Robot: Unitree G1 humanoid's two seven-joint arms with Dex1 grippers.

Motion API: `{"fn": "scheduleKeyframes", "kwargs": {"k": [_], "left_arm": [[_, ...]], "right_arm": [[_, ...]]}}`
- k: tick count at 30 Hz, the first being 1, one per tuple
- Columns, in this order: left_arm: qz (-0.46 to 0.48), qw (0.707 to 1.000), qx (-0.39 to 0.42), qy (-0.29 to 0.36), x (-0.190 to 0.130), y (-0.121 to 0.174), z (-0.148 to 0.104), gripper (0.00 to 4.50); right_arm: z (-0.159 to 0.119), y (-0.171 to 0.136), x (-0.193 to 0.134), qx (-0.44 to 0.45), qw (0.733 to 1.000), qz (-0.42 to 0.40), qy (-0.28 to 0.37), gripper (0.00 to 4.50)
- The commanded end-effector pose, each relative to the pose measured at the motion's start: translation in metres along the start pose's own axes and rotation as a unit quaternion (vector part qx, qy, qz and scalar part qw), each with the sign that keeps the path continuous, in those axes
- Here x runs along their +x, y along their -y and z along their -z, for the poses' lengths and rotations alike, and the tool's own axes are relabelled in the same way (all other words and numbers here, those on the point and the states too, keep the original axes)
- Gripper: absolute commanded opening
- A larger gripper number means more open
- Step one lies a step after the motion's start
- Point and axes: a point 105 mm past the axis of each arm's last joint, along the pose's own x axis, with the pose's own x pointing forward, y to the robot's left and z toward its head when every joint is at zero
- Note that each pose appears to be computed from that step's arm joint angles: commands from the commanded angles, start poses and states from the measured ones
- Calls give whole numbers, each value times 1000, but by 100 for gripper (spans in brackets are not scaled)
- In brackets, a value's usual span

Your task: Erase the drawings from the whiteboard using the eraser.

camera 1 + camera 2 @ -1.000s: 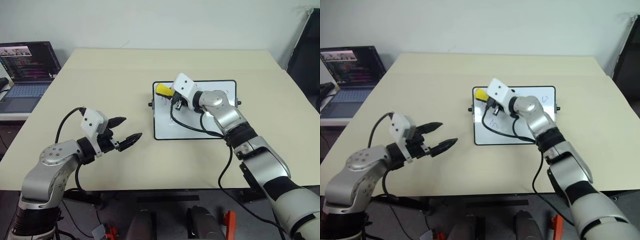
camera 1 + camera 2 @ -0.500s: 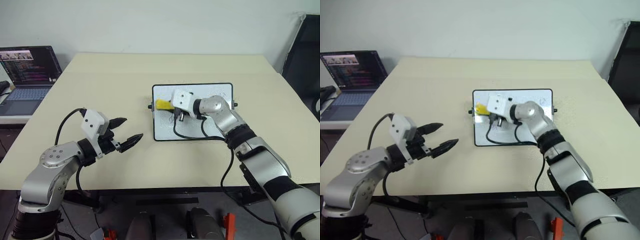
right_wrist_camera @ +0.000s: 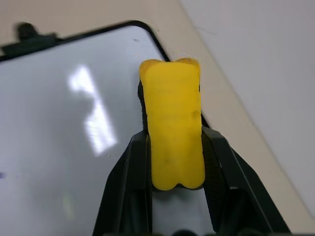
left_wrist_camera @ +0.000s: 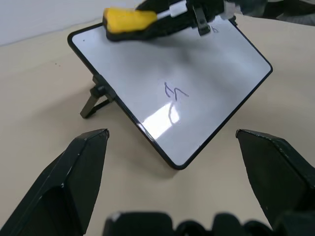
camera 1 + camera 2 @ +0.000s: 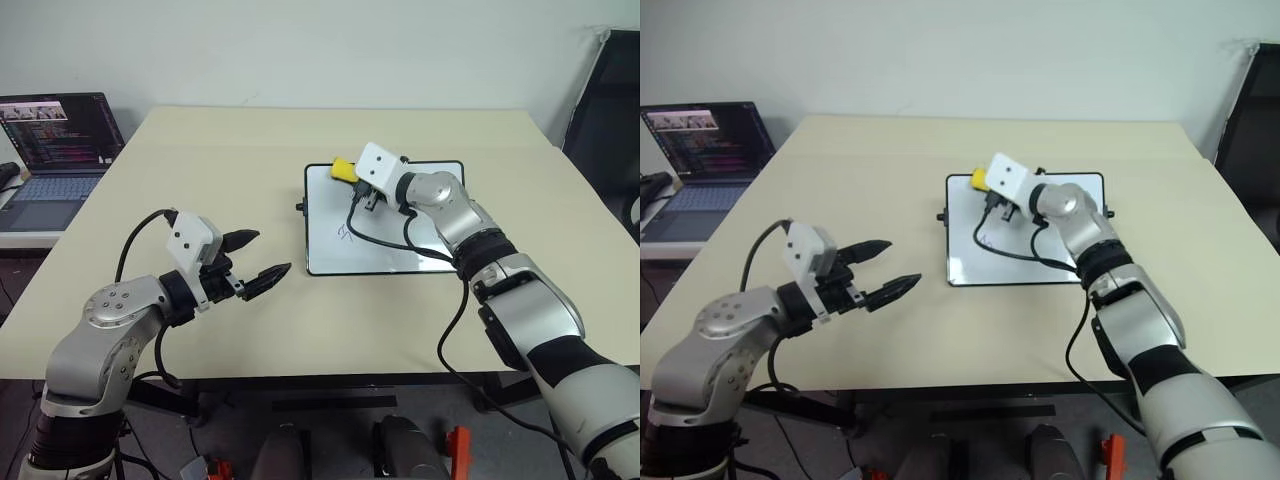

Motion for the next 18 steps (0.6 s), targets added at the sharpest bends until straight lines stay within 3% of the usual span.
{"fn": "scheduleKeyframes", "kwargs": {"k": [1, 9, 12, 16, 18], "left_arm": [[7, 1000, 11, 15, 3, 1, -9, 450], [13, 1000, 11, 17, 7, 0, -8, 450], [17, 1000, 12, 19, 9, -1, -9, 450], [27, 999, 17, 20, 13, -3, -10, 450], [31, 999, 22, 20, 14, -5, -11, 450]], "right_arm": [[17, -8, -2, 3, 999, -18, -28, 98], [17, -68, -8, -9, 987, -159, 0, 98], [19, -75, -14, -8, 984, -179, 1, 98], [9, -39, -27, 18, 992, -119, 28, 98], [-12, -11, -43, 63, 991, -91, 80, 98]]}}
